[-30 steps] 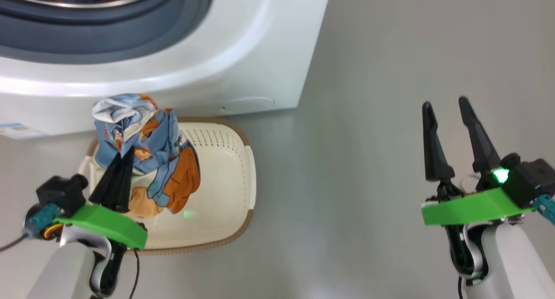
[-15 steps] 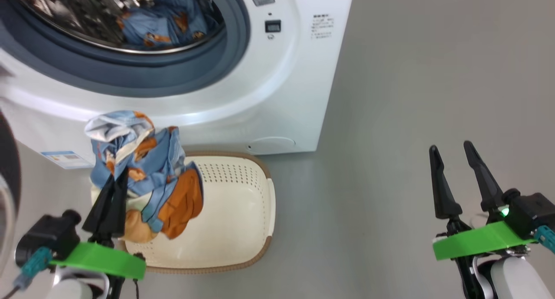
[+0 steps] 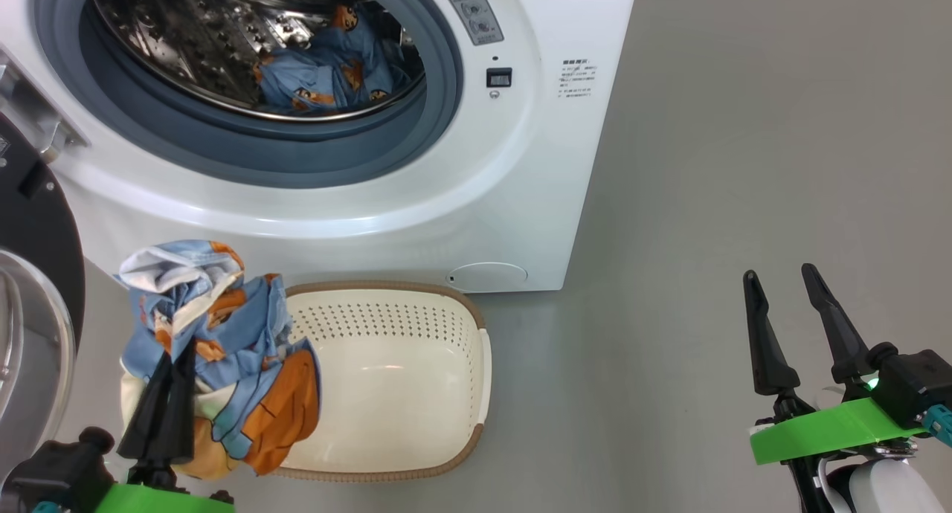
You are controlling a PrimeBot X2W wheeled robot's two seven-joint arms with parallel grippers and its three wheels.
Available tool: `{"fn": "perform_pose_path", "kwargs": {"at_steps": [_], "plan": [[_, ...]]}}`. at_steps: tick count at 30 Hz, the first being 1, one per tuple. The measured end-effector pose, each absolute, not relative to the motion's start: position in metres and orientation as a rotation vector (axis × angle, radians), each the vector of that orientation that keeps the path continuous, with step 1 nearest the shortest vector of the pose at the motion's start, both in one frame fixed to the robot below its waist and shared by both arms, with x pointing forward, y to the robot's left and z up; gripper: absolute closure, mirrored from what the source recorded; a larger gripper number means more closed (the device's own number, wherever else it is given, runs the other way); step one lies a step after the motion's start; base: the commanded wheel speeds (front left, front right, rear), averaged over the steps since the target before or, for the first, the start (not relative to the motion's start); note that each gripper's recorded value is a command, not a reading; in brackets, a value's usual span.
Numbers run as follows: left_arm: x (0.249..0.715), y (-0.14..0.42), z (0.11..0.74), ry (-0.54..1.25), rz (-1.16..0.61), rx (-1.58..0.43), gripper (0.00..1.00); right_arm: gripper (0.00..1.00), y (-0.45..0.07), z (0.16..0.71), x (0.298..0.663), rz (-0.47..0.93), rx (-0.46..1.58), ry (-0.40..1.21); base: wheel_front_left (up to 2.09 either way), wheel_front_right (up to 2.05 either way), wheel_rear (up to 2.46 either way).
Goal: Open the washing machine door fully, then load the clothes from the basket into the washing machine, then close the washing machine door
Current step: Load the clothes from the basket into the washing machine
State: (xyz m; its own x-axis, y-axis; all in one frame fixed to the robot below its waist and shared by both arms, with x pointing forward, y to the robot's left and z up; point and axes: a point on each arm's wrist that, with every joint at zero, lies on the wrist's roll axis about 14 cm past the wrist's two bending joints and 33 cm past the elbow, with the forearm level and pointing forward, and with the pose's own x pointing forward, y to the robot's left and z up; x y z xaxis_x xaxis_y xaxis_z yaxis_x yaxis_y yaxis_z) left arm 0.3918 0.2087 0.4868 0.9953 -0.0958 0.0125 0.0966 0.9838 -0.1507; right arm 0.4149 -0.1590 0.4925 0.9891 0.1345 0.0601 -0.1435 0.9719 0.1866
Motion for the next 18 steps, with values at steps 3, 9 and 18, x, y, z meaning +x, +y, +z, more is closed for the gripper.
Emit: {"fn": "perform_pose_path", "kwargs": {"at_steps": [3,9,18], "plan": [[0.391,0.209,0.486,-0.007,-0.087,-0.158,1.00,0.00,-0.159,0.492,0.416,0.142,0.191,-0.045,0.00,0.00,0.00],[0.395,0.210,0.483,0.000,-0.085,-0.164,1.00,0.00,-0.160,0.487,0.416,0.138,0.191,-0.034,0.00,0.00,0.00],[0.442,0.212,0.496,-0.058,-0.093,-0.163,1.00,0.00,-0.159,0.465,0.425,0.123,0.208,0.017,0.00,0.00,0.00]]}}
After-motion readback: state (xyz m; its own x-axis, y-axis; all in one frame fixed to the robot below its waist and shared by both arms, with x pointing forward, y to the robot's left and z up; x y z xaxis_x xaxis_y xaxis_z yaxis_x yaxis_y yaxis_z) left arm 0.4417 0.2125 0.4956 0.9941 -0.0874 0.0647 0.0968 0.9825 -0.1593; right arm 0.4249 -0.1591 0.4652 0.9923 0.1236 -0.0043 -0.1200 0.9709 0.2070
